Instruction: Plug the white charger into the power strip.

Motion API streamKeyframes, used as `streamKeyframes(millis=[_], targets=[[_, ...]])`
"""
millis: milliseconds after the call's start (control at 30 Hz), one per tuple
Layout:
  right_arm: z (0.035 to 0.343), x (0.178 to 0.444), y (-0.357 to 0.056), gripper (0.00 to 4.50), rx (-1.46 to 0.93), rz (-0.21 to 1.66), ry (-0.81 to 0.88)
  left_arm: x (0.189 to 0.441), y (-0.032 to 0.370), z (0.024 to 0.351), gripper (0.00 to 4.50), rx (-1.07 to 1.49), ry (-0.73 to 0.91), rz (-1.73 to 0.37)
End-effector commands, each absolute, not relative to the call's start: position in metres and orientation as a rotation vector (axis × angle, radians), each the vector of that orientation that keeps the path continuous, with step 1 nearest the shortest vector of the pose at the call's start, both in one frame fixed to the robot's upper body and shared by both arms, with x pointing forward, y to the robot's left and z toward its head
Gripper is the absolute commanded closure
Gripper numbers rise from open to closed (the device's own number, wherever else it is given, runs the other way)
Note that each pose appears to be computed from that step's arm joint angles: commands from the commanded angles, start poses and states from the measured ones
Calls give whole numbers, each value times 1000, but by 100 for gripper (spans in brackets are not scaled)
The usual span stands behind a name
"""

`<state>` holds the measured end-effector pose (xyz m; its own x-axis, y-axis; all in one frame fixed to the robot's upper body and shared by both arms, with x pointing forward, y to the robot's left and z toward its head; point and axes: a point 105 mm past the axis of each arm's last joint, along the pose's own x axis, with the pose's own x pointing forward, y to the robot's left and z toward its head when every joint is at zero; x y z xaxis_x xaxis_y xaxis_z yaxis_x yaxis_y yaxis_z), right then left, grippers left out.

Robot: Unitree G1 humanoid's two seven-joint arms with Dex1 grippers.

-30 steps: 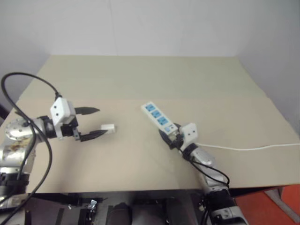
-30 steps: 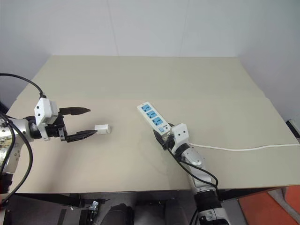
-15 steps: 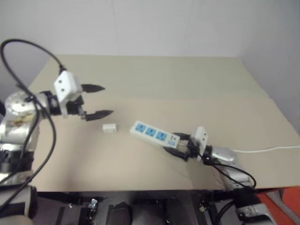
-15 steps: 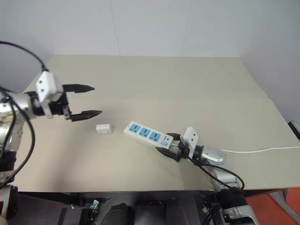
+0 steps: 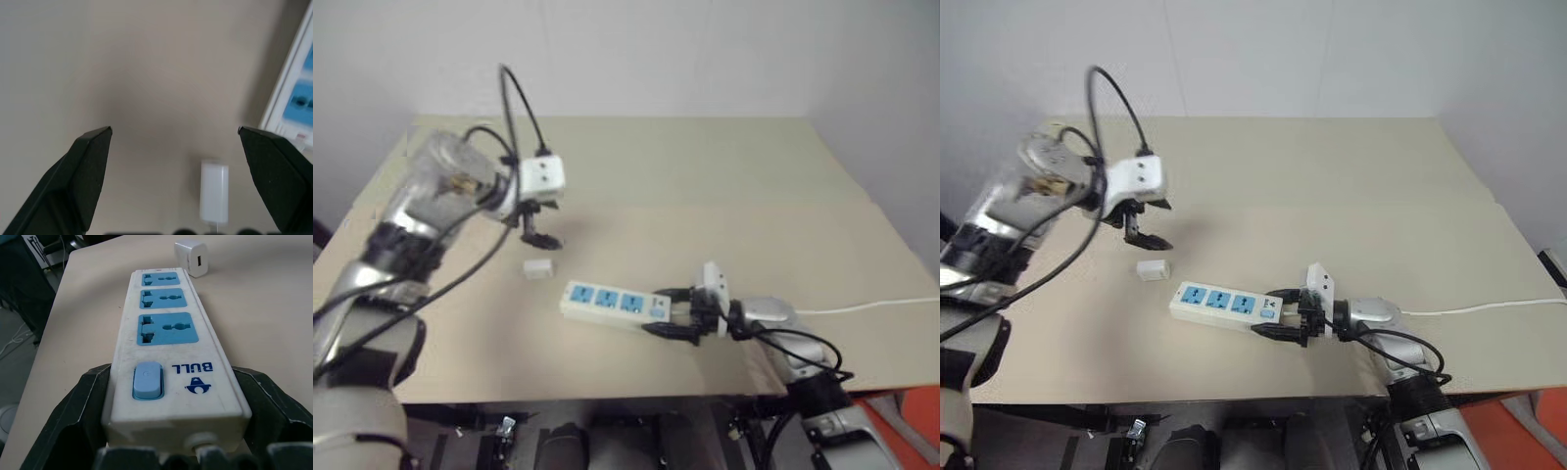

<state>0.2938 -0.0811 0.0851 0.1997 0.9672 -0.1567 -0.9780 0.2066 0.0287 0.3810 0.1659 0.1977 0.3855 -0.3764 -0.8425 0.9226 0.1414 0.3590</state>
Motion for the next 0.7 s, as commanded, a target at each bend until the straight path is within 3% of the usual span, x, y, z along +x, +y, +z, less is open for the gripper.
streamKeyframes(millis=[33,267,700], targets=[[85,287,-70,107,-80,1404,173,384,169,192,0,1157,735,-1076],[83,283,-70,107,-65,1375,183,385,159,181,0,1175,819,-1194],[80,282,-67,107,-58,1337,176,388,164,156,0,1254,955,-1199]])
